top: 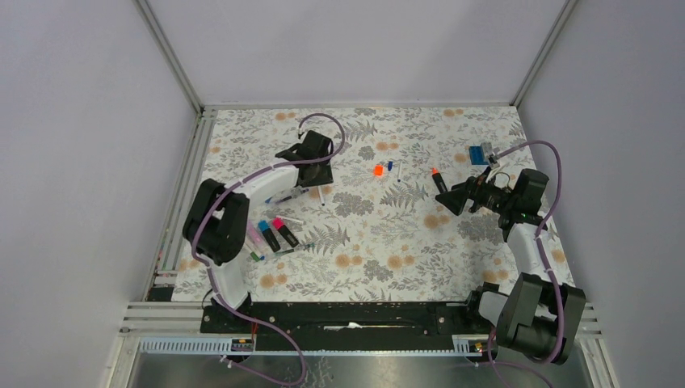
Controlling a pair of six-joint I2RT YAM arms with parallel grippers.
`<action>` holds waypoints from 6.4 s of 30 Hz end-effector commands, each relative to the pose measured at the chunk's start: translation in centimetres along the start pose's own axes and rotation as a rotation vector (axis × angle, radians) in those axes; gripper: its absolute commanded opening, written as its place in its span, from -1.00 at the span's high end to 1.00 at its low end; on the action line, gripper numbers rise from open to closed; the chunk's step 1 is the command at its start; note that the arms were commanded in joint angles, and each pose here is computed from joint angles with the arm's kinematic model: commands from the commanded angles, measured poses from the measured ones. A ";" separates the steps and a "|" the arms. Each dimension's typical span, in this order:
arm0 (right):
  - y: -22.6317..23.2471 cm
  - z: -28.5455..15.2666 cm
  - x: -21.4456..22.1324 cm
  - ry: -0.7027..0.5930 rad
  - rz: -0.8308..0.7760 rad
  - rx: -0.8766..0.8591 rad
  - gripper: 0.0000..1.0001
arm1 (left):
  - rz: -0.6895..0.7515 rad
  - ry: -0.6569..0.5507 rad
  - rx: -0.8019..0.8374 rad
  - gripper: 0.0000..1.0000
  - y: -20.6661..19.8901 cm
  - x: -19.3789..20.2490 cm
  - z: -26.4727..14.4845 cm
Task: Open the pen caps
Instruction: Pick up the pen from the center of the board, then open the pen cap from the pen.
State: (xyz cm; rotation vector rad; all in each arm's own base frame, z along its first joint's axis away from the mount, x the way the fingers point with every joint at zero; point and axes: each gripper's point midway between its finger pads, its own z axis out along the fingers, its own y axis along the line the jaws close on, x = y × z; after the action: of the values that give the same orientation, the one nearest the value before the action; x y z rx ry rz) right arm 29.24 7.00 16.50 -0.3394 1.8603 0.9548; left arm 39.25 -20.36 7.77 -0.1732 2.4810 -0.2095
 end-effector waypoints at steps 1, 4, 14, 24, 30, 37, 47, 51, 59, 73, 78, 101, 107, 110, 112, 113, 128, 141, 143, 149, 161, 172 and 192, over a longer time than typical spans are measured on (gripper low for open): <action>-0.1 -0.1 -0.4 -0.001 -0.030 -0.010 -0.99 | 0.002 -0.011 -0.082 0.14 0.3 -1.2 1.0; -0.2 0.0 -0.3 0.004 -0.029 -0.008 -0.99 | 0.012 0.011 -0.106 0.16 0.5 -0.8 1.7; -0.4 0.0 -0.1 0.010 -0.023 -0.002 -0.99 | 0.029 0.080 -0.115 0.17 0.7 1.2 3.9; -0.5 0.0 0.0 0.011 -0.021 -0.002 -0.99 | 0.032 0.136 -0.127 0.46 1.2 3.3 5.1; -0.5 0.0 0.0 0.013 -0.026 0.001 -0.99 | 0.036 0.151 -0.088 0.83 0.7 3.7 5.1; 0.3 0.0 -0.4 0.006 -0.024 -0.040 -0.99 | 0.073 0.066 0.034 1.00 -2.7 0.6 1.3; 3.1 -0.2 -1.2 -0.019 0.047 -0.171 -0.99 | 0.009 -0.006 0.432 1.00 -8.7 0.8 -6.3; 4.4 -0.1 -1.4 -0.031 0.074 -0.227 -0.99 | -0.034 -0.080 0.661 1.00 -12.1 0.1 -9.9; 6.3 1.1 -0.5 0.019 0.082 -0.297 -0.99 | -0.084 -0.211 0.896 1.00 -16.5 -2.2 -14.8; 7.4 1.6 -0.2 0.041 0.086 -0.333 -0.99 | -0.120 -0.246 1.047 1.00 -20.4 -2.8 -17.2; 7.9 1.7 -0.4 0.040 0.098 -0.352 -0.99 | -0.130 -0.250 1.081 1.00 -21.3 -2.8 -17.6; 8.9 1.9 -1.0 0.049 0.174 -0.388 -0.99 | -0.162 -0.281 1.167 1.00 -24.2 -2.8 -17.8; 9.6 2.4 -0.8 0.054 0.177 -0.406 -0.99 | -0.177 -0.279 1.199 1.00 -25.5 -2.6 -17.8; 9.5 3.0 -0.7 0.049 0.187 -0.393 -0.99 | -0.181 -0.266 1.227 1.00 -26.5 -2.0 -18.1; 9.0 3.3 -0.9 0.039 0.198 -0.370 -0.98 | -0.178 -0.258 1.237 1.00 -27.1 -1.4 -18.3; 8.8 3.4 -0.9 0.037 0.207 -0.360 -0.95 | -0.178 -0.254 1.239 1.00 -27.2 -1.1 -18.3; 7.6 4.3 -1.2 0.002 0.250 -0.293 -0.02 | -0.191 -0.186 1.300 1.00 -28.9 2.0 -18.4; 7.9 4.4 -1.0 0.030 0.241 -0.334 1.00 | -0.187 -0.180 1.320 0.84 -29.3 2.4 -19.2; 8.1 4.3 -0.9 0.039 0.232 -0.349 1.00 | -0.172 -0.202 1.312 0.61 -29.2 1.9 -19.6; 9.2 3.6 -0.5 0.069 0.176 -0.420 1.00 | -0.114 -0.268 1.264 -0.28 -28.0 -0.1 -20.1; 9.6 3.5 0.0 0.095 0.162 -0.451 1.00 | -0.053 -0.225 1.240 -0.33 -27.9 -1.3 -19.1; 9.5 3.6 0.3 0.106 0.172 -0.452 1.00 | -0.041 -0.170 1.286 0.07 -29.2 -0.7 -18.8; 9.3 3.8 0.3 0.115 0.201 -0.446 1.00 | -0.056 -0.107 1.334 0.69 -29.3 0.7 -18.5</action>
State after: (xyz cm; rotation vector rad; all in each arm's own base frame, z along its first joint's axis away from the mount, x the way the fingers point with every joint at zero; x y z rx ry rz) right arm 25.55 15.77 18.57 -0.4326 1.8330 1.5365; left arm 30.36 -46.54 25.16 0.2438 1.8511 -1.6191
